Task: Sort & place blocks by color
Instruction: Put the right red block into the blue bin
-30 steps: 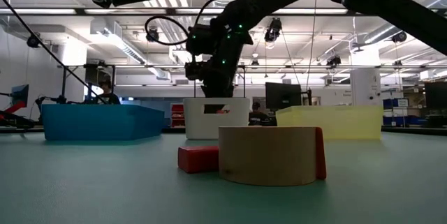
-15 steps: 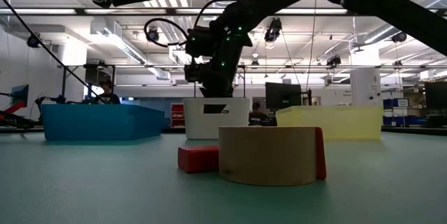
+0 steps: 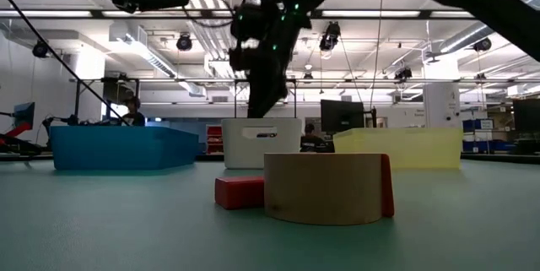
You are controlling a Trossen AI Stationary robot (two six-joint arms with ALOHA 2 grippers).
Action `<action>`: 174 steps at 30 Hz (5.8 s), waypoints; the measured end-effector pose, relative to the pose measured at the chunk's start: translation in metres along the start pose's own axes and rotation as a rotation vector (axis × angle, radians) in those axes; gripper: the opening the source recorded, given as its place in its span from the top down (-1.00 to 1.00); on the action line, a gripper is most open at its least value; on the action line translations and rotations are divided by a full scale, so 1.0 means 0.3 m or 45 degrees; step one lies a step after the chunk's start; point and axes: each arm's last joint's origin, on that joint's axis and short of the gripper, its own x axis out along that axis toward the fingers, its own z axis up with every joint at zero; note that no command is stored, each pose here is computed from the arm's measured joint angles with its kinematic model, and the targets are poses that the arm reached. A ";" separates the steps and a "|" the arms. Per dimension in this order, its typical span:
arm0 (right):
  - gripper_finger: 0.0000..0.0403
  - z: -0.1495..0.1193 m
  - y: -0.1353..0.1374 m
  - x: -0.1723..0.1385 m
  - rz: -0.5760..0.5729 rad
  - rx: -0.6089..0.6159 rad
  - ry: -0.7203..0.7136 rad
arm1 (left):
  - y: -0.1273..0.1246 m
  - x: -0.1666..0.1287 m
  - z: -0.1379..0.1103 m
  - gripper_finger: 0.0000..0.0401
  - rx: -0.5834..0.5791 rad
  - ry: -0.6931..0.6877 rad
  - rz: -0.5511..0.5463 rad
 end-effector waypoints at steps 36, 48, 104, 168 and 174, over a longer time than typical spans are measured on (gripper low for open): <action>0.14 -0.388 0.816 -0.214 0.281 0.222 0.113 | -0.014 0.018 0.000 -0.15 -0.095 0.000 -0.004; 0.14 -0.703 0.937 -0.093 -0.029 1.029 0.669 | -0.013 0.017 0.000 -0.15 -0.095 0.000 -0.005; 0.41 -0.911 0.915 -0.012 -0.074 0.973 0.766 | -0.011 0.017 0.002 -0.15 -0.079 -0.004 0.007; 0.41 -0.451 0.531 -0.011 0.214 -0.282 -1.702 | -0.212 0.238 -0.079 -0.15 -0.435 -0.152 -0.266; 0.41 -0.450 0.531 -0.010 0.214 -0.281 -1.701 | -0.224 0.250 -0.092 -0.15 -0.450 -0.132 -0.272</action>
